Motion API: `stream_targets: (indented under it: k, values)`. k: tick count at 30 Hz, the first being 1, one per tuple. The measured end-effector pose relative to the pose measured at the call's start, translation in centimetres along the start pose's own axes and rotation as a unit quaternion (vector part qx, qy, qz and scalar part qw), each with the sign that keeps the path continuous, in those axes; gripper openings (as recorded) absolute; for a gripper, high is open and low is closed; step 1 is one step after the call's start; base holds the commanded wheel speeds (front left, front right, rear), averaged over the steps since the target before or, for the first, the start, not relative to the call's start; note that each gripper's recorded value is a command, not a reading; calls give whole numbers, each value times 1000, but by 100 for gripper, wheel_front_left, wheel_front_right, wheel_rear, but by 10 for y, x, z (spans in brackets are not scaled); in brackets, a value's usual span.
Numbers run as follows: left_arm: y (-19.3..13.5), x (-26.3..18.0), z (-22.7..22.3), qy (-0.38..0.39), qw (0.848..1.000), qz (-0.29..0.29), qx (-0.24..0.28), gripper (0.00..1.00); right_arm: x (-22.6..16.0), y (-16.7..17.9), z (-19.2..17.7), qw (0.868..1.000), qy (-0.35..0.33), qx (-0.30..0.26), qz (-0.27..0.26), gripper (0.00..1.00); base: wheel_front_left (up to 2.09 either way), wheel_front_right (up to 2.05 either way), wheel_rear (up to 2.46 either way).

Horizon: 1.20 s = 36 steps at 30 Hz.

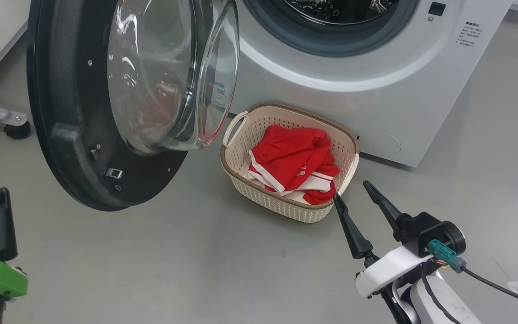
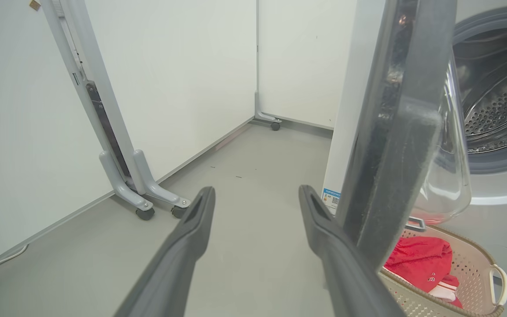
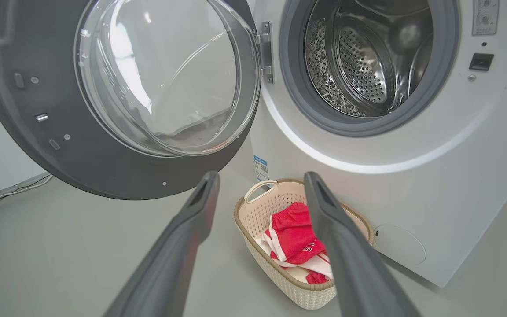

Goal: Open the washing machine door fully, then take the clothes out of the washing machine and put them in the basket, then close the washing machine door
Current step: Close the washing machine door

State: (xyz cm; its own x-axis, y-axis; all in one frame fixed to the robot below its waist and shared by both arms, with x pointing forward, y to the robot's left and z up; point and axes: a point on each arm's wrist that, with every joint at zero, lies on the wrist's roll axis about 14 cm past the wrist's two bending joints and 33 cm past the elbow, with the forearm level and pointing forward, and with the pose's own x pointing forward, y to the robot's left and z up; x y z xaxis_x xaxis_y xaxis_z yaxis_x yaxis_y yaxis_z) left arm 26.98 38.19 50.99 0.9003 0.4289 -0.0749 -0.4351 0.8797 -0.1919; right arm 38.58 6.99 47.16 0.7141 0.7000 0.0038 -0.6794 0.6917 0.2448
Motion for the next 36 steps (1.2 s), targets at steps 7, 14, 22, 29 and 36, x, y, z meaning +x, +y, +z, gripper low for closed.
stream_targets:
  k: [7,14,22,29,36]
  values:
    - [0,-6,-2,-13,1000,-2,6,100,-3,2,-3,1000,5,0,1,100,0,0,0]
    - [-5,-9,-5,-16,1000,-10,8,100,-3,4,-1,1000,3,-1,3,100,0,0,0]
    - [-7,-12,-9,-15,1000,-15,9,100,-4,6,1,1000,0,-4,4,100,0,0,0]
    - [-3,-15,-14,-9,1000,-11,10,100,-5,6,2,1000,-1,-5,4,100,0,0,0]
    - [-1,-15,-15,-7,1000,-11,14,100,-5,6,2,1000,-1,-4,3,100,0,0,0]
